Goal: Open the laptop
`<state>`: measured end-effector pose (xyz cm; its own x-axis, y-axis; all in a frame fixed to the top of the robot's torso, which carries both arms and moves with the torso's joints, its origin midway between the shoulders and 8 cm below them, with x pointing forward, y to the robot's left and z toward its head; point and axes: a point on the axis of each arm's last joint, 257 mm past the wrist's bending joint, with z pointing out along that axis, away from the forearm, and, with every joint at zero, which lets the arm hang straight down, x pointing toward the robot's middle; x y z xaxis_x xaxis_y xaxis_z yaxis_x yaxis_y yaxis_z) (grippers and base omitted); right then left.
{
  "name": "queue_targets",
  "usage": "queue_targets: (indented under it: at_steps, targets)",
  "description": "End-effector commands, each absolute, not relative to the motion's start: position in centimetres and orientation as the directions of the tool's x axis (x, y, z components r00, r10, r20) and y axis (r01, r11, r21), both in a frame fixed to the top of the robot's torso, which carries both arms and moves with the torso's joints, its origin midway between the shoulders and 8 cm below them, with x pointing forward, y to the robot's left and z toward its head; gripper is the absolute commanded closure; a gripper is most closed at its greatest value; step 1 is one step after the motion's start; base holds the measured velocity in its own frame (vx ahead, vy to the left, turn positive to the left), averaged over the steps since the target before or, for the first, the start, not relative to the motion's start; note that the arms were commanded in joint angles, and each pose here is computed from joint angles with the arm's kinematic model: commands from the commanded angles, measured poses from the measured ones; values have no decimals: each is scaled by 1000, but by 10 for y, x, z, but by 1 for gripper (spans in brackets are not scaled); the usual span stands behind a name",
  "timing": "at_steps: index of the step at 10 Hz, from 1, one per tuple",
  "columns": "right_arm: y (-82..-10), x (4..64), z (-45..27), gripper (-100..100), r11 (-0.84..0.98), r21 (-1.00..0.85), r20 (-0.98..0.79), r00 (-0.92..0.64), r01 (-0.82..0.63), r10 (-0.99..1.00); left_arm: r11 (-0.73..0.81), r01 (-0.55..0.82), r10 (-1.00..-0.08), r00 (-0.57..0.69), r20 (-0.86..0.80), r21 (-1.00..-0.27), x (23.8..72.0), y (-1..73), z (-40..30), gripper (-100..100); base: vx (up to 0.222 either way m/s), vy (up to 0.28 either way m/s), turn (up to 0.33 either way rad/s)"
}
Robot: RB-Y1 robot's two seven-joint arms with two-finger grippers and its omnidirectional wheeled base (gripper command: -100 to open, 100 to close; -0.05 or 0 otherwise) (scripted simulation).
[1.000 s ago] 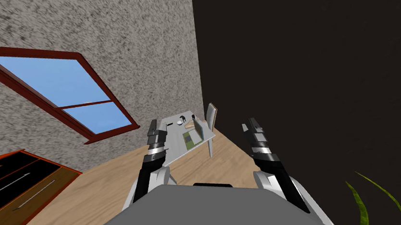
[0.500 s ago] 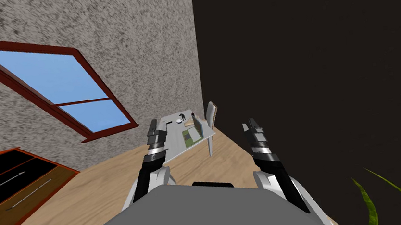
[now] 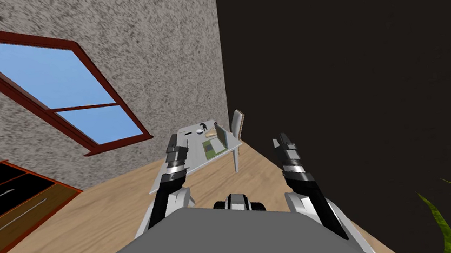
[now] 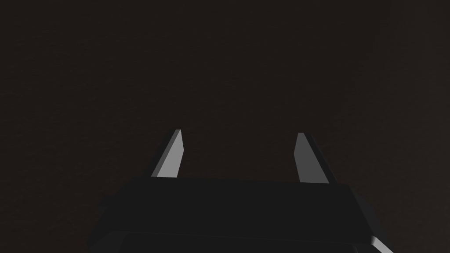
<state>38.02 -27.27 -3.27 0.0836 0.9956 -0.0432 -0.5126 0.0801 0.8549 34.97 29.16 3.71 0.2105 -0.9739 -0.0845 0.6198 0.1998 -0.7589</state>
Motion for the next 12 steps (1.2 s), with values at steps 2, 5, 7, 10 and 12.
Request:
queue_targets:
  at_steps: [2, 5, 7, 10, 12]
  targets:
    - [-273, 380, -33, 0, 80, 855, -43, 84, -512, 996, 261, 581, -965, 175, -195, -771, 357, 284, 30, -100, 42, -57, 2]
    - [-273, 380, -33, 0, 80, 855, -43, 84, -512, 996, 308, 532, -951, 168, -258, -789, 363, 285, 21, -100, 64, -66, 3]
    - [-273, 380, -33, 0, 80, 855, -43, 84, -512, 996, 334, 493, -942, 172, -287, -804, 367, 288, 13, -100, 70, -90, 5]
    - [-273, 380, -33, 0, 80, 855, -43, 84, -512, 996, 366, 430, -931, 184, -316, -826, 373, 296, 1, -100, 71, -88, 4]
    - [-273, 380, -33, 0, 80, 855, -43, 84, -512, 996, 381, 387, -924, 195, -329, -840, 375, 302, -7, -100, 75, -84, 4]
